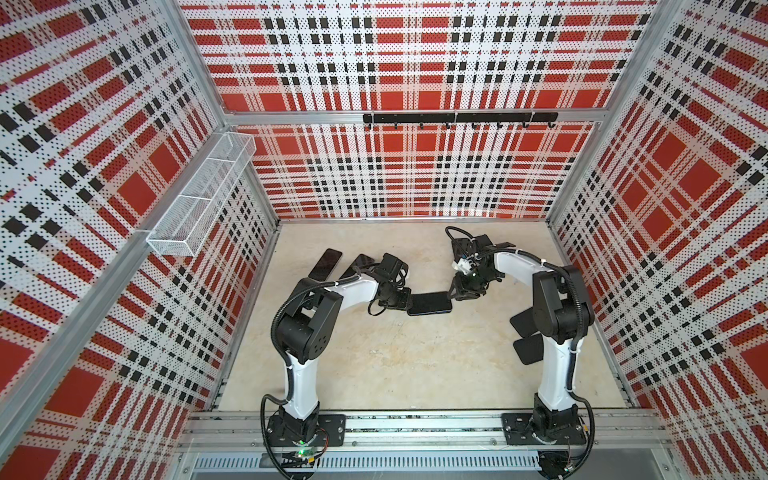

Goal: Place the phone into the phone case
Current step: 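Tilt the blue-framed phone down into the black case held by the left gripper, then press the phone into the case with the right gripper while the left grips it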

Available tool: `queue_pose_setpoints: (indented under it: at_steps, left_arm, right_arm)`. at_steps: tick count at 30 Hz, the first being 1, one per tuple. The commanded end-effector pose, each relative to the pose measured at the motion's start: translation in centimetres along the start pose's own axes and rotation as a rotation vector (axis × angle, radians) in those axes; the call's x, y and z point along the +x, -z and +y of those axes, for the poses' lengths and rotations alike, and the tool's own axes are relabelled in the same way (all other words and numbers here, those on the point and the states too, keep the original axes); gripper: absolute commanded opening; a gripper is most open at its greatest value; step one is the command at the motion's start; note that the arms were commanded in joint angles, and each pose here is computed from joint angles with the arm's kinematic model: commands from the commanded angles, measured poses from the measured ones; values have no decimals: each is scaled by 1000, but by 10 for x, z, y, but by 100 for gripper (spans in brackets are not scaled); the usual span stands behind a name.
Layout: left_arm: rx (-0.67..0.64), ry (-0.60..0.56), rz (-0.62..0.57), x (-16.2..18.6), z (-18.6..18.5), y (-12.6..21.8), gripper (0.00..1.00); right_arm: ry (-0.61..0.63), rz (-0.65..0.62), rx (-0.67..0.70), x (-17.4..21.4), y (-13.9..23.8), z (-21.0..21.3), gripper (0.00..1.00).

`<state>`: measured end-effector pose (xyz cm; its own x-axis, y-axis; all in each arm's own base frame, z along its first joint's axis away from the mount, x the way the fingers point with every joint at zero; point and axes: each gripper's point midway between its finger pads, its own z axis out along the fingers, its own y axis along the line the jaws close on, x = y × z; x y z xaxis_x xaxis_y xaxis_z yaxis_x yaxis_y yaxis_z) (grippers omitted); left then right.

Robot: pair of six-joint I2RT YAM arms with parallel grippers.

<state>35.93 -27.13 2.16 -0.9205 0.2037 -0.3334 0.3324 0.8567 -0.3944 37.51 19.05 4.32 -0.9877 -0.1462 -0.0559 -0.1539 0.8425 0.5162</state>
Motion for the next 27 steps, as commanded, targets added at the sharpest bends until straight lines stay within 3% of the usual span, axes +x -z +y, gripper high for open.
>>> queue_pose_setpoints:
  at_steps: [1,18,27]
  left_arm:
    - [-93,11,105,31,26,-20,29]
    - [-93,22,99,29,26,-20,29]
    - [-69,27,95,28,21,-20,29]
  right_arm:
    - [30,0,42,3,9,2,34]
    - [32,46,-15,15,-17,14,16]
    - [27,91,-15,31,-30,15,13]
